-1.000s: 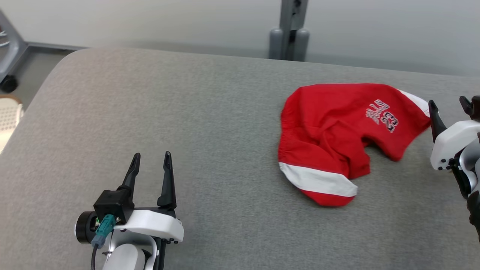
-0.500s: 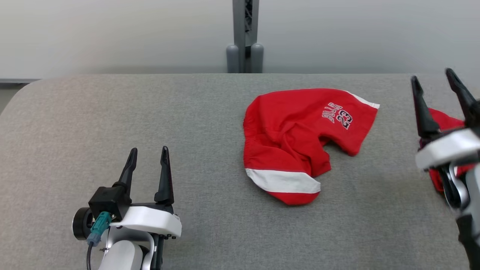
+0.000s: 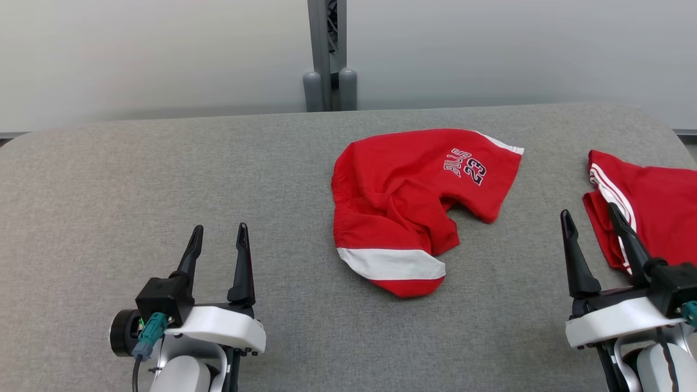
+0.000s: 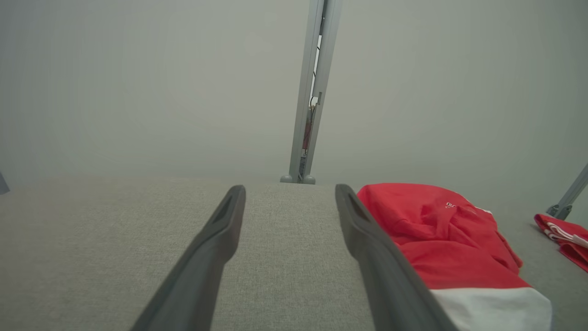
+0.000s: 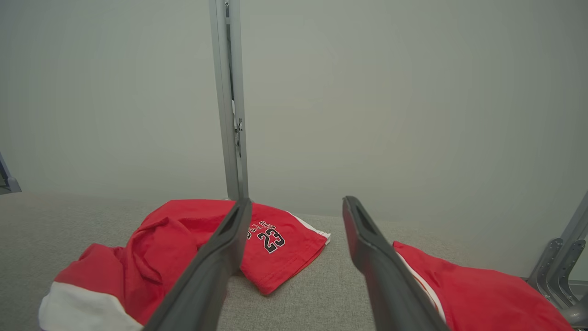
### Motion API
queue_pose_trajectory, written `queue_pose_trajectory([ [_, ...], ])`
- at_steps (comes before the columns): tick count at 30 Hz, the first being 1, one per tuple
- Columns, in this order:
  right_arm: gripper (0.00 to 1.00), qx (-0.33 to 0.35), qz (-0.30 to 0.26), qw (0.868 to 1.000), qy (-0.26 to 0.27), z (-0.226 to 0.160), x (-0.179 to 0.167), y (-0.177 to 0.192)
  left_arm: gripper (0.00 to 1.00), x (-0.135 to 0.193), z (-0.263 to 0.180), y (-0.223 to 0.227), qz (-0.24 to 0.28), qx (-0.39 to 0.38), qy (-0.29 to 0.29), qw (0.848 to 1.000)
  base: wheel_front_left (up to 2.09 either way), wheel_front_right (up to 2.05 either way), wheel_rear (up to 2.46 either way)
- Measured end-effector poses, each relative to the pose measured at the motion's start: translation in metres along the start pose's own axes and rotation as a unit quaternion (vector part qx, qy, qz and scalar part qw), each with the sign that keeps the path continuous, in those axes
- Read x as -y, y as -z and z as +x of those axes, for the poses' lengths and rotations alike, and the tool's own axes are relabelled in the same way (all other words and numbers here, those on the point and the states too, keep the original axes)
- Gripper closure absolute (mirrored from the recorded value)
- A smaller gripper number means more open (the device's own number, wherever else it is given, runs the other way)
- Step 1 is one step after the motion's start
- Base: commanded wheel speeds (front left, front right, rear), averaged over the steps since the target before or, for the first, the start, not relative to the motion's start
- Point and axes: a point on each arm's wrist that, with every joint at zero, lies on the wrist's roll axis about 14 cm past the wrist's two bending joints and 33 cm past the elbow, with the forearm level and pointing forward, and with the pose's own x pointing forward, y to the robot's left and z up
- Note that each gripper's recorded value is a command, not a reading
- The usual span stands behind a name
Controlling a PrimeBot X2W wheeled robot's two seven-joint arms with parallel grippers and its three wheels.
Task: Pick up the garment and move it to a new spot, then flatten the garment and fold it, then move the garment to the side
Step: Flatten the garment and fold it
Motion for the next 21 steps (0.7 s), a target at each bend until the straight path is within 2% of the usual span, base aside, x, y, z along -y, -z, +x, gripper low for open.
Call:
queue_pose_trajectory([
  [9, 0.00, -0.003, 0.000, 1.000, 0.017, 0.001, 0.012, 0.002, 0.00, 0.029, 0.007, 0.039, 0.003, -0.060, 0.050, 0.997, 0.00, 0.00, 0.00],
  [15, 0.00, -0.017, 0.001, 0.999, 0.029, -0.003, 0.019, 0.011, 0.00, 0.061, 0.010, 0.072, -0.002, -0.117, 0.110, 0.987, 0.00, 0.00, 0.00],
  [21, 0.00, -0.025, 0.004, 0.999, 0.046, -0.003, 0.027, 0.018, 0.00, 0.091, 0.022, 0.097, 0.019, -0.158, 0.165, 0.973, 0.00, 0.00, 0.00],
])
